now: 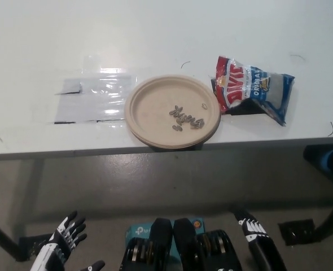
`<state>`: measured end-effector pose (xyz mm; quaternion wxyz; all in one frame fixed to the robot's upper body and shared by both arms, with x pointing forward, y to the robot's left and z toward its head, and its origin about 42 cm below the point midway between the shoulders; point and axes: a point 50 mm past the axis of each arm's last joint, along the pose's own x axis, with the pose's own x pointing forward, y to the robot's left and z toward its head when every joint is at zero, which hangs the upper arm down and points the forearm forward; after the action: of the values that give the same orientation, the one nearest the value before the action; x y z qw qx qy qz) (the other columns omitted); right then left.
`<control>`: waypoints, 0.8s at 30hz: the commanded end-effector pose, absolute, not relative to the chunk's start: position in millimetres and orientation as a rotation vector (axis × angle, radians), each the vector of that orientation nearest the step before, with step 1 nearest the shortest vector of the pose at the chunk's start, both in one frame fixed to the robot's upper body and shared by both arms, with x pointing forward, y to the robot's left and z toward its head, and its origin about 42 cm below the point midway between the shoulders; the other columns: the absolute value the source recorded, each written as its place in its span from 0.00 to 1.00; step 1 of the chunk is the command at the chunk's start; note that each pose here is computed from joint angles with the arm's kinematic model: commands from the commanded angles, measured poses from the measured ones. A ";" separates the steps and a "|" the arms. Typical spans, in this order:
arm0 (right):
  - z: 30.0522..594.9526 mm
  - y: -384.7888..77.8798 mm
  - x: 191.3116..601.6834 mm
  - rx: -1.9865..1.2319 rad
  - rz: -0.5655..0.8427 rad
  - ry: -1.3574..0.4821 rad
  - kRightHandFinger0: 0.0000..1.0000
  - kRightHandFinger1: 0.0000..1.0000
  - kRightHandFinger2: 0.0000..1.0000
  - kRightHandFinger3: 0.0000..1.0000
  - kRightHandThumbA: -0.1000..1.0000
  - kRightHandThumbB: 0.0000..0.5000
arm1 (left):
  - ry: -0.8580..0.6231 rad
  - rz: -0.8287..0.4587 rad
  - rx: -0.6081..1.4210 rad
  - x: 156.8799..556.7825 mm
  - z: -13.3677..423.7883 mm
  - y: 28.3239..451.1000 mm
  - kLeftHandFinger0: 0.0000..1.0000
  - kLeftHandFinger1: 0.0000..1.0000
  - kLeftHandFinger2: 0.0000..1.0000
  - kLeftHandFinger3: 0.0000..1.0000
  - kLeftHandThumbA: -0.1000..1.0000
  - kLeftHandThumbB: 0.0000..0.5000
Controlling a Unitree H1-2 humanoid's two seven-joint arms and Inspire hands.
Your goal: The robot picks up a small bag of sunflower seeds on the right hand side and take it to the empty plate on the left hand side then pours some sunflower seeds on to the plate.
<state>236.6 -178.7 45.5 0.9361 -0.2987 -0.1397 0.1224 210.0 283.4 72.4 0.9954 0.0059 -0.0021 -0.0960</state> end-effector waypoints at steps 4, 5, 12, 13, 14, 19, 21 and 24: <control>52.8 -173.5 238.1 -0.561 0.232 -0.356 1.00 1.00 1.00 1.00 1.00 0.52 | -0.056 -0.191 0.033 208.5 78.4 282.9 1.00 1.00 1.00 1.00 1.00 0.61; 52.3 -173.3 238.1 -0.566 0.233 -0.357 1.00 1.00 1.00 1.00 1.00 0.51 | -0.053 -0.190 0.033 208.7 78.4 282.8 1.00 1.00 1.00 1.00 1.00 0.62; 51.7 -173.3 239.9 -0.583 0.242 -0.370 1.00 1.00 1.00 1.00 1.00 0.45 | -0.058 -0.187 0.043 208.5 78.3 283.7 1.00 1.00 1.00 1.00 1.00 0.61; 52.0 -173.2 239.8 -0.583 0.241 -0.370 1.00 1.00 1.00 1.00 1.00 0.46 | -0.058 -0.188 0.047 208.4 78.5 283.9 1.00 1.00 1.00 1.00 1.00 0.61; 51.6 -173.3 239.9 -0.582 0.241 -0.369 1.00 1.00 1.00 1.00 1.00 0.46 | -0.055 -0.189 0.045 208.2 78.9 283.9 1.00 1.00 1.00 1.00 1.00 0.62; 50.3 -173.5 237.5 -0.576 0.243 -0.363 1.00 1.00 1.00 1.00 1.00 0.47 | -0.052 -0.190 0.045 206.8 77.5 283.8 1.00 1.00 1.00 1.00 1.00 0.60; 51.3 -173.9 237.6 -0.577 0.249 -0.361 1.00 1.00 1.00 1.00 1.00 0.48 | -0.050 -0.186 0.051 206.7 78.1 283.7 1.00 1.00 1.00 1.00 1.00 0.62; 51.1 -174.7 238.3 -0.582 0.249 -0.359 1.00 1.00 1.00 1.00 1.00 0.47 | -0.054 -0.194 0.055 206.9 78.7 283.7 1.00 1.00 1.00 1.00 1.00 0.59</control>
<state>234.8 -176.4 42.8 0.9361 -0.2956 -0.1447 0.1243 208.6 283.3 72.1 0.9951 0.0167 -0.0033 -0.0975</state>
